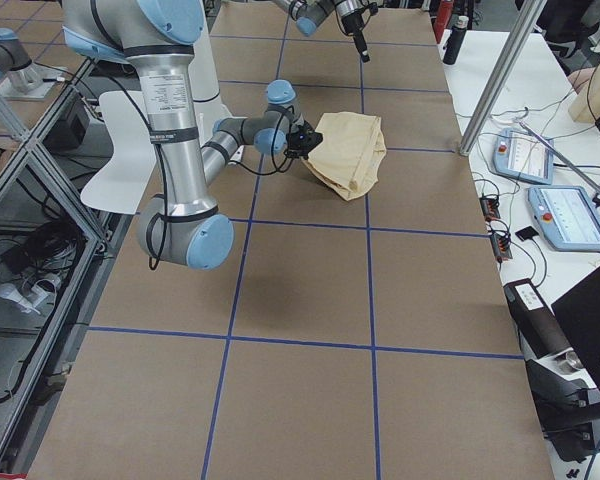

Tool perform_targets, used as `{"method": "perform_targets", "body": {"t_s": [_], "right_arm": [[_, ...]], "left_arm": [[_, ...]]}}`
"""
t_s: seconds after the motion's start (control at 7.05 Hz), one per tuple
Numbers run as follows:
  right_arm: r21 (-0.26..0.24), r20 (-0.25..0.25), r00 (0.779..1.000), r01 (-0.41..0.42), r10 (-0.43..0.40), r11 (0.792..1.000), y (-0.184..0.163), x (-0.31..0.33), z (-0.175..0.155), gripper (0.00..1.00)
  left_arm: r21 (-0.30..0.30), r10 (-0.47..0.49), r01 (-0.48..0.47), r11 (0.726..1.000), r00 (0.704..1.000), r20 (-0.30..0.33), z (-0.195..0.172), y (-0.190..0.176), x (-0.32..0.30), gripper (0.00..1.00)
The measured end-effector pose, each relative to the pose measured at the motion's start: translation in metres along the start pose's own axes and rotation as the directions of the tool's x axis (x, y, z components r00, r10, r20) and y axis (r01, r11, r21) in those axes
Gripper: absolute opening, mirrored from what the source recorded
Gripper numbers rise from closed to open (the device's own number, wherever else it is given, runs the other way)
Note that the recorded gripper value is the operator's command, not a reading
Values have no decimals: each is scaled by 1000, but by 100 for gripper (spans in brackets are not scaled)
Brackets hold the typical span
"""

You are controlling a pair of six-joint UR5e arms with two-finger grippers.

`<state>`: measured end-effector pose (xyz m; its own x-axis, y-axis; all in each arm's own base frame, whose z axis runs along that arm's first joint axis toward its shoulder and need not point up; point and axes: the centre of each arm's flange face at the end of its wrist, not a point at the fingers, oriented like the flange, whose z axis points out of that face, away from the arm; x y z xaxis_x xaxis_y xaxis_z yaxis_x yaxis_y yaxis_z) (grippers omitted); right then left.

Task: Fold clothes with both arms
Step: 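Grasp the shirt corner with the right gripper and rotate the bundle, then grip opposite sides of the folded shirt with both grippers and straighten it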

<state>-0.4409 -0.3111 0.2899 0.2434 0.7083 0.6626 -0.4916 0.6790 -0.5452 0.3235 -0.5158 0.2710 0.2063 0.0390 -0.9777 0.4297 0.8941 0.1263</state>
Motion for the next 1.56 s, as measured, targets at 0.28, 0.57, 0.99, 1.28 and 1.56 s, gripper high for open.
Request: {"method": "perform_targets", "body": {"t_s": [0.28,0.57,0.99,1.28,1.56], "right_arm": [[-148,-71,993,79,-90,986,85,50,1,18],[-208,-147,977,124,-157,970,106,110,-14,100],[-171,-162,975,122,-150,978,83,125,-26,100],[-103,-88,993,74,-83,992,44,87,-37,100],[-29,10,1000,21,-21,999,3,30,-38,100]], "left_arm": [[-87,-49,45,995,997,-54,0,7,29,99],[-154,-92,80,985,993,-71,5,23,43,100],[-229,-249,237,944,968,-26,19,79,51,98],[-266,-309,327,907,945,106,30,141,50,94],[-235,-292,347,908,926,241,56,202,51,90]]}}
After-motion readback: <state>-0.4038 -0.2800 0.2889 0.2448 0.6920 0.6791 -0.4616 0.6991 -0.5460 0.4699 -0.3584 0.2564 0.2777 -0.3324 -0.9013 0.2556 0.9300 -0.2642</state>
